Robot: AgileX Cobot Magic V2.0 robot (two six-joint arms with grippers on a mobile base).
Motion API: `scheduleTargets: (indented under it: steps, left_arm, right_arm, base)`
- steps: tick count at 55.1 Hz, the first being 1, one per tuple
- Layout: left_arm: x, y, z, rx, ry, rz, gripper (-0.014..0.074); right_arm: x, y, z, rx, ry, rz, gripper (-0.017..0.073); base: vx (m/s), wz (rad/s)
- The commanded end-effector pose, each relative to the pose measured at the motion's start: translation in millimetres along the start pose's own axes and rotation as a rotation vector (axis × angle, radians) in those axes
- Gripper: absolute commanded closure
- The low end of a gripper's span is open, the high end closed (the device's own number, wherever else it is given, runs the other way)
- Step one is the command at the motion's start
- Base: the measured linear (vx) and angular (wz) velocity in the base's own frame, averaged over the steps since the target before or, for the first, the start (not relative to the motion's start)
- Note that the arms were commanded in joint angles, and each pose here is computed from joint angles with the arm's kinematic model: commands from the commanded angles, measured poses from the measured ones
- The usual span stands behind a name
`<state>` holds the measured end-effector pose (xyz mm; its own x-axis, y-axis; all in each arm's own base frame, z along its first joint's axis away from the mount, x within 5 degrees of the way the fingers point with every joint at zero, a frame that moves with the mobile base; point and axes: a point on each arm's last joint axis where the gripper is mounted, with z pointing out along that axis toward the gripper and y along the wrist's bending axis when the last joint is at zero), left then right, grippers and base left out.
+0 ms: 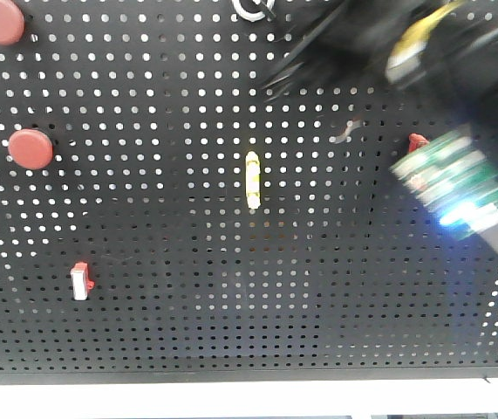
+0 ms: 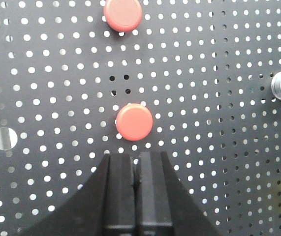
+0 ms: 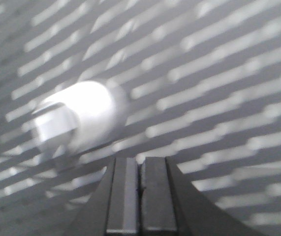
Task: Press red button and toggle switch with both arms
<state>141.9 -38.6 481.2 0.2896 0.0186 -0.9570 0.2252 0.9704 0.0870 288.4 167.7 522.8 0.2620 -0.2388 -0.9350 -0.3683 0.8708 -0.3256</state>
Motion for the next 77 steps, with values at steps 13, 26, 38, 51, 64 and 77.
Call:
scheduleTargets:
  steps: [13, 26, 38, 51, 64, 77]
  left_arm:
    - [-17, -2.0, -4, 0.03, -0.106, -0.005, 0.0591]
    - [-17, -2.0, -4, 0.03, -0.107, -0.004, 0.0591]
    - [-17, -2.0, -4, 0.03, -0.107, -0.004, 0.0591]
    - [-16, -1.8, -4, 0.028, -0.103, -0.005, 0.0591]
    - [-16, -1.8, -4, 0.028, -0.103, -0.006, 0.0591]
    - [-7, -2.4, -3, 0.028, -0.077, -0.002, 0.0591]
  right_arm:
    - [-46, 14.4, -33, -0.061, -0.153, -0.026, 0.0559]
    - [-51, 0.2, -66, -0.031, -0.033, -0.041, 0.0559]
    - [-33, 3.5, -88, -0.056, -0.061, -0.057, 0.0559]
    - [-25, 7.9, -84, -0.069, -0.042, -0.062, 0.0559]
    - [-24, 8.1, -84, -0.069, -0.036, -0.062, 0.0559]
    - [-24, 8.1, -84, -0.069, -0.035, -0.062, 0.0559]
  base:
    - [0.0, 0.0]
    - [0.0, 0.0]
    - [0.0, 0.0]
    - [0.0, 0.0]
    - [0.0, 0.0]
    - [0.0, 0.0]
